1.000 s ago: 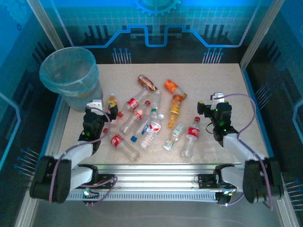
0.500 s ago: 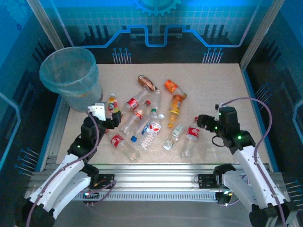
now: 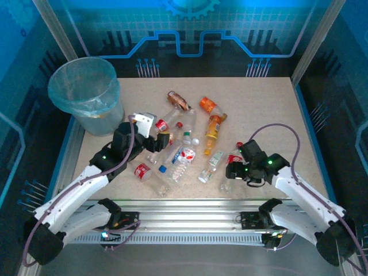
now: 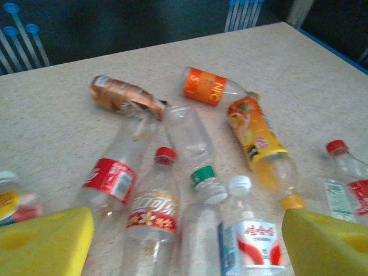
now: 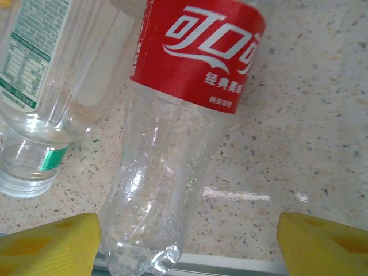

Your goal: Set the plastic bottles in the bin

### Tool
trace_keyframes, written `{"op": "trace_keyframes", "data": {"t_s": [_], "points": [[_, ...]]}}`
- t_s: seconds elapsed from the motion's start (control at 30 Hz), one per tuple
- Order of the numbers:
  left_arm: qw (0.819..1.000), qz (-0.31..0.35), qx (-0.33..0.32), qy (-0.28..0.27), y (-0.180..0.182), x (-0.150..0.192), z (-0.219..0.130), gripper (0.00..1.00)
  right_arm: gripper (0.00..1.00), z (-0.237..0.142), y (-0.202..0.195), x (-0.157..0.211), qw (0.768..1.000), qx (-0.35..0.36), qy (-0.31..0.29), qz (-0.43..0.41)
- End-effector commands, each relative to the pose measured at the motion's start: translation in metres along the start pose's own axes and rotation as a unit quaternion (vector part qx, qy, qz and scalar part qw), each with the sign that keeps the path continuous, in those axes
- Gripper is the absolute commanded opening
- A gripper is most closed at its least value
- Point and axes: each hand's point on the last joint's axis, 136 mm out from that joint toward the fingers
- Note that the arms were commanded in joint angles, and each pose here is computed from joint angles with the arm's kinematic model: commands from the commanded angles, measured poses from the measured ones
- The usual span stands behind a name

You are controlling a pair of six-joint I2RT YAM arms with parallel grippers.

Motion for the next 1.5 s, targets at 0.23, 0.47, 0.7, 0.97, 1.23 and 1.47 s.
{"op": "trace_keyframes", "data": {"t_s": [0.23, 0.47, 0.7, 0.97, 1.23, 1.47], "points": [[0.998, -0.001, 0.057, 0.000, -0.029, -0.033, 0.019, 0.87, 0.78, 0.058, 0.006, 0.008, 0.999, -0.004, 0.040, 0.025], [0.999, 0.006, 0.054, 0.002, -0.030, -0.048, 0.021, 0.87, 0.58, 0.063, -0.009, 0.009, 0.997, -0.009, 0.042, 0.060], [0.997, -0.039, 0.054, 0.032, -0.030, -0.062, 0.018, 0.87, 0.44, 0.016, -0.016, -0.011, 0.999, -0.013, -0.027, 0.041], [0.986, -0.121, 0.104, 0.055, -0.049, -0.110, 0.015, 0.89, 0.42, -0.066, 0.038, -0.042, 0.981, -0.145, -0.119, -0.048], [0.944, -0.185, 0.270, 0.038, -0.104, -0.177, 0.005, 0.86, 0.42, -0.136, 0.129, -0.052, 0.910, -0.339, -0.151, -0.187], [0.902, -0.197, 0.381, 0.036, -0.136, -0.191, -0.005, 0.82, 0.42, -0.171, 0.174, -0.040, 0.860, -0.403, -0.142, -0.278]]}}
Point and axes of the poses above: each hand's point on the last joint's axis, 136 mm out from that joint toward the fingers, its own z axis out along the fingers, its own y axis along the line the jaws close on, x = y × z, and after that the axes turned 8 degrees about z, right-handed
